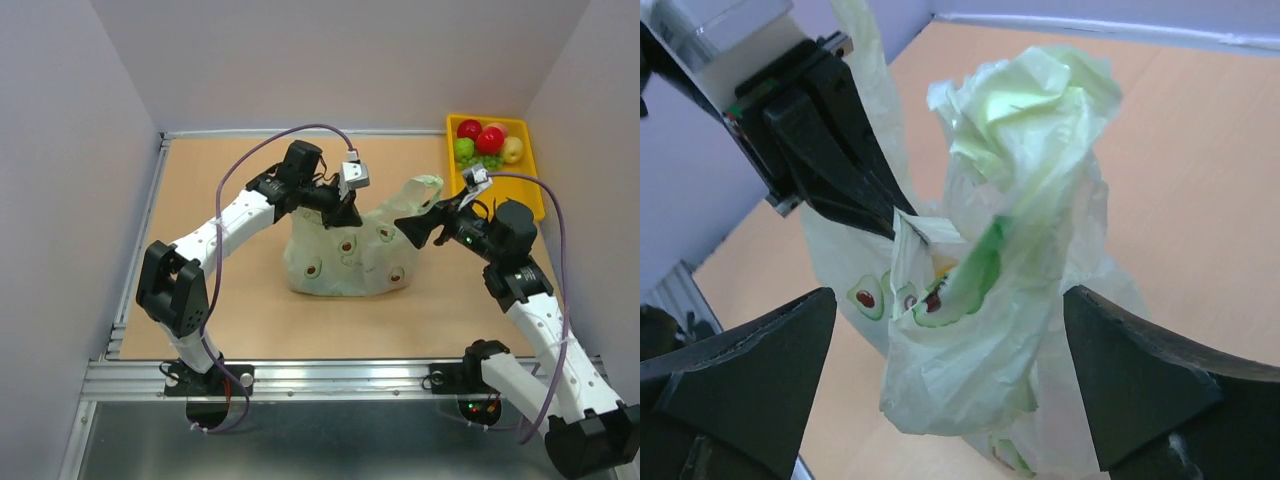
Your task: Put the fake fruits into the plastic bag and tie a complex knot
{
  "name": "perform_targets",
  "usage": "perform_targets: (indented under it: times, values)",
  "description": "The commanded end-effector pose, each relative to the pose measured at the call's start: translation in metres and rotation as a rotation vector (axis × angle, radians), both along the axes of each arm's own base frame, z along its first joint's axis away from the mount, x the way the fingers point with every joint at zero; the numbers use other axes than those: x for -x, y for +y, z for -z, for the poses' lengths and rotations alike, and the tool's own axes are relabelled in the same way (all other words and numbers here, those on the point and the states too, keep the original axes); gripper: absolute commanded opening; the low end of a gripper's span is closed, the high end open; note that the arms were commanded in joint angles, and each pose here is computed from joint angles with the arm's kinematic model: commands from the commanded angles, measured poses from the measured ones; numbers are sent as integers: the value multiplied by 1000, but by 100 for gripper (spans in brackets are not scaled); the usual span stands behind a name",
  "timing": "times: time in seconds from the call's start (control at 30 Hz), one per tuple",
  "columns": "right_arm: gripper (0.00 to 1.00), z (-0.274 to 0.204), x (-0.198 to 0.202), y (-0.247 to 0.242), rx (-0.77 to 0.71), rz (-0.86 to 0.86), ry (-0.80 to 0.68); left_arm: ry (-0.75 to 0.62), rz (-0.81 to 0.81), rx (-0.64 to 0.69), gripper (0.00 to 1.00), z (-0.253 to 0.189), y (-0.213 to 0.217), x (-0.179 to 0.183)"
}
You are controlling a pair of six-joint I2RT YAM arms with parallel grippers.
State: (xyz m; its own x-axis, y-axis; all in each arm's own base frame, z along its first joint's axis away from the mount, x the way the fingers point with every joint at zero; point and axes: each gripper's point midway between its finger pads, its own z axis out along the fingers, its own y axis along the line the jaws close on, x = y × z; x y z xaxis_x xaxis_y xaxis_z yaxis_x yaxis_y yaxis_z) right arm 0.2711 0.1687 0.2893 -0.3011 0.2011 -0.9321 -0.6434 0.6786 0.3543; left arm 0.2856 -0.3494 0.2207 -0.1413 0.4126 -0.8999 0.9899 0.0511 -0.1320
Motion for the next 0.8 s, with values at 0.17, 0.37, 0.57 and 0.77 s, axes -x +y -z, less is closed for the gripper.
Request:
perform_targets:
  times: [0.17, 0.37, 0.57, 0.77]
  values:
    - [100, 29, -41, -26, -143, 338, 362, -31, -20, 65, 0, -23, -21, 9]
    - [100, 32, -55, -28, -120, 370, 337, -26, 5, 68, 0, -18, -24, 14]
    - [94, 23, -52, -22, -90, 294, 228, -5, -5, 28, 0, 4, -13, 15]
    - [13, -1, -54, -37, -41, 348, 97, 18, -29, -25, 0, 25, 9, 13]
